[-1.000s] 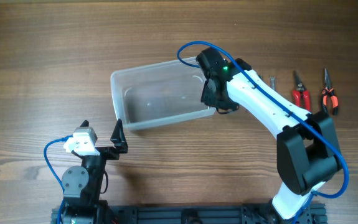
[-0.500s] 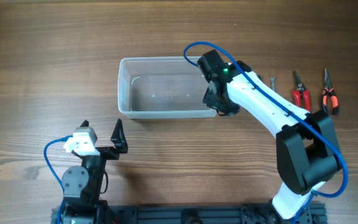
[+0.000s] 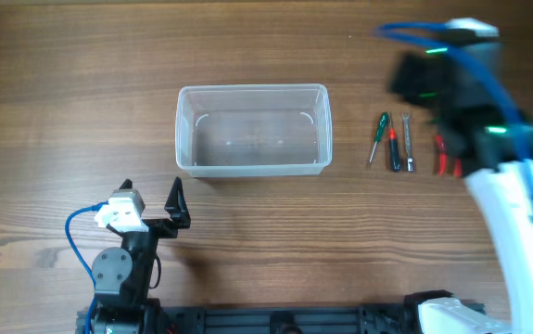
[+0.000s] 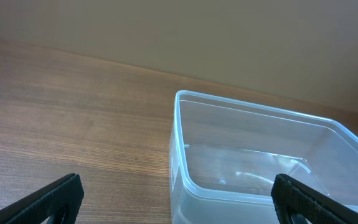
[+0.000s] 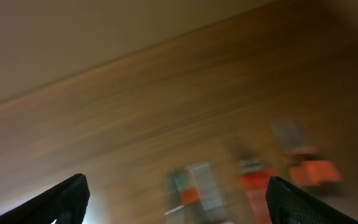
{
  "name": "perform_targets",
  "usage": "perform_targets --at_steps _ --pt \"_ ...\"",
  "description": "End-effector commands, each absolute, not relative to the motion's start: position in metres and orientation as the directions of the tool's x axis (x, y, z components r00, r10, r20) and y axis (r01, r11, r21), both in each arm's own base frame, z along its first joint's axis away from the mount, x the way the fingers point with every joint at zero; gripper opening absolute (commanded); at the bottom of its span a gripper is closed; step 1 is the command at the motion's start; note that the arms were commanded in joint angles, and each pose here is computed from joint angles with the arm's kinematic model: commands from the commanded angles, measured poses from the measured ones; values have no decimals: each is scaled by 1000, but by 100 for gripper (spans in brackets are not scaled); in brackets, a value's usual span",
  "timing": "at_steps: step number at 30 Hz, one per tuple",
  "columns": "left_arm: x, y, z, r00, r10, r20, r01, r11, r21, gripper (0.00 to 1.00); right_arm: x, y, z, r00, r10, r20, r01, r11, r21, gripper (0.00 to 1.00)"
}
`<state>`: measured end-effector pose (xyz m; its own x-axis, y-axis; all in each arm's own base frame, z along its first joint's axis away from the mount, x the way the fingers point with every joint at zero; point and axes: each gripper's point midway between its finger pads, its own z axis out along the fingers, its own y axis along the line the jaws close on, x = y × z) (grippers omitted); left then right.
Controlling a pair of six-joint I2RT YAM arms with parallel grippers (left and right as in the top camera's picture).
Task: Pack container
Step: 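Move the right gripper to the orange-black pliers and grasp them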
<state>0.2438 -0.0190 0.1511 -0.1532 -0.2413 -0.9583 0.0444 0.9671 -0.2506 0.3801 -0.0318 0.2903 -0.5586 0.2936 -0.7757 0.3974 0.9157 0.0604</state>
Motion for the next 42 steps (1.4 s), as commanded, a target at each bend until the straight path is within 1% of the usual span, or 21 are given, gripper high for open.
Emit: perform_targets --at_steps 1,4,6,8,9,11,13,15,21,26,30,34,35,36,37,40,41,42 --pt "244 -17 149 -153 -254 -955 34 965 -262 100 370 -113 254 -655 269 -706 496 858 -132 91" --pt "244 -17 149 -153 -254 -955 34 965 -262 100 368 -144 216 -711 342 -615 509 853 -114 90" --pt "244 -17 149 -153 -254 -955 34 965 -262 100 368 -159 176 -758 402 -514 510 856 -83 87" --pt "244 -17 149 -153 -254 -955 34 965 -262 100 366 -169 147 -786 432 -441 515 853 -83 84" --pt "244 -17 149 -153 -254 -955 34 965 -262 100 366 -170 122 -819 431 -378 489 870 -67 79" --pt "244 -17 149 -153 -254 -955 34 965 -262 100 362 -171 91 -843 453 -290 485 873 -47 73" --pt "244 -17 149 -153 -254 -955 34 965 -262 100 356 -174 71 -852 469 -232 492 869 -53 71" --pt "244 -17 149 -153 -254 -955 34 965 -262 100 352 -178 57 -851 487 -195 505 861 -56 71" --pt "244 -17 149 -153 -254 -955 34 965 -262 100 345 -194 40 -833 529 -163 542 840 -41 71" --pt "244 -17 149 -153 -254 -955 34 965 -262 100 356 -196 29 -841 510 -182 520 854 -8 71" --pt "244 -17 149 -153 -254 -955 34 965 -262 100 363 -191 13 -854 493 -169 494 869 36 70" --pt "244 -17 149 -153 -254 -955 34 965 -262 100 363 -191 1 -856 494 -150 495 868 35 62" --pt "244 -17 149 -153 -254 -955 34 965 -262 100 362 -190 -2 -857 495 -143 495 868 35 57" --pt "244 -17 149 -153 -254 -955 34 965 -262 100 361 -190 -6 -858 496 -134 496 868 35 56" --pt "244 -17 149 -153 -254 -955 34 965 -262 100 360 -189 -11 -860 496 -121 496 868 34 48" --pt "244 -17 149 -153 -254 -955 34 965 -262 100 358 -188 -16 -860 500 -104 499 866 34 34" --pt "244 -17 149 -153 -254 -955 34 965 -262 100 358 -188 -16 -859 501 -104 501 865 34 31" --pt "244 -17 149 -153 -254 -955 34 965 -262 100 358 -188 -16 -856 507 -103 506 862 34 30"
